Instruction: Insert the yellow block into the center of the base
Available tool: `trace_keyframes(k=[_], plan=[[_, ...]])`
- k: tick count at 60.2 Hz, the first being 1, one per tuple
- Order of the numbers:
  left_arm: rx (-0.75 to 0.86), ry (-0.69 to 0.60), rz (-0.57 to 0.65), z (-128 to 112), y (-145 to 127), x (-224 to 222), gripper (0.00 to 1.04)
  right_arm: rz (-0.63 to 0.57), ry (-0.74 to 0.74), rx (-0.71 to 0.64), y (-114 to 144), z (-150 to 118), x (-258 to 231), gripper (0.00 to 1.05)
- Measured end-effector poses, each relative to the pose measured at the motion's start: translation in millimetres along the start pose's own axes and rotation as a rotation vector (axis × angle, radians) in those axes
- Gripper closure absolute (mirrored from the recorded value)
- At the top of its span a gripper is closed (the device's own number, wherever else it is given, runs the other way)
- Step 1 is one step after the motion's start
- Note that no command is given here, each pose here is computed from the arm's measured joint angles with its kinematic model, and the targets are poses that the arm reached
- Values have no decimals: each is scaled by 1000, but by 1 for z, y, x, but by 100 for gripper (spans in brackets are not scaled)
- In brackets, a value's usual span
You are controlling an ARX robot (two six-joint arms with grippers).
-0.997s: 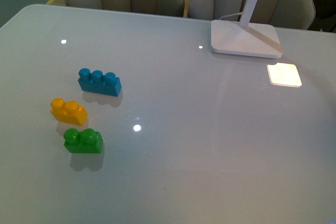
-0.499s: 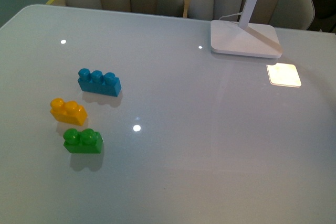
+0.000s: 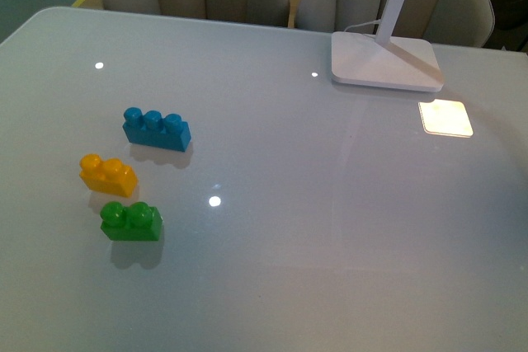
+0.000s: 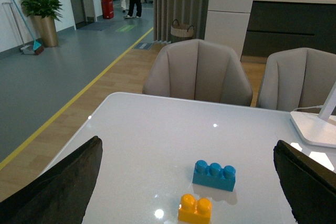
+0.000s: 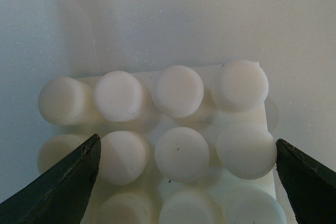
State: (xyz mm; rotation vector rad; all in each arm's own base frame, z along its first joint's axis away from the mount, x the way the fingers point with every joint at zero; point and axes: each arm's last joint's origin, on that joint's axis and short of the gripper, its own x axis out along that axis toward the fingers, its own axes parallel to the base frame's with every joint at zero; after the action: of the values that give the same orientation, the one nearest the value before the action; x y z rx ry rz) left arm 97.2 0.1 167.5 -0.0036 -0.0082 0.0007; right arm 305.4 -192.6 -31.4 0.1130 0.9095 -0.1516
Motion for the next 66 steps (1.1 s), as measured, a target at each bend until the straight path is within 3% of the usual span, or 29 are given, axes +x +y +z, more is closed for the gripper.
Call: trace_keyframes(k=[23,54,66], plan=[[0,0,0,0,0,0,7,-89,0,-20,61,-10,4,8],[0,0,0,0,0,0,7,13,-5,-61,142,-20,16,8],[0,0,0,0,0,0,7,134,9,-33,198,-31,17,8]])
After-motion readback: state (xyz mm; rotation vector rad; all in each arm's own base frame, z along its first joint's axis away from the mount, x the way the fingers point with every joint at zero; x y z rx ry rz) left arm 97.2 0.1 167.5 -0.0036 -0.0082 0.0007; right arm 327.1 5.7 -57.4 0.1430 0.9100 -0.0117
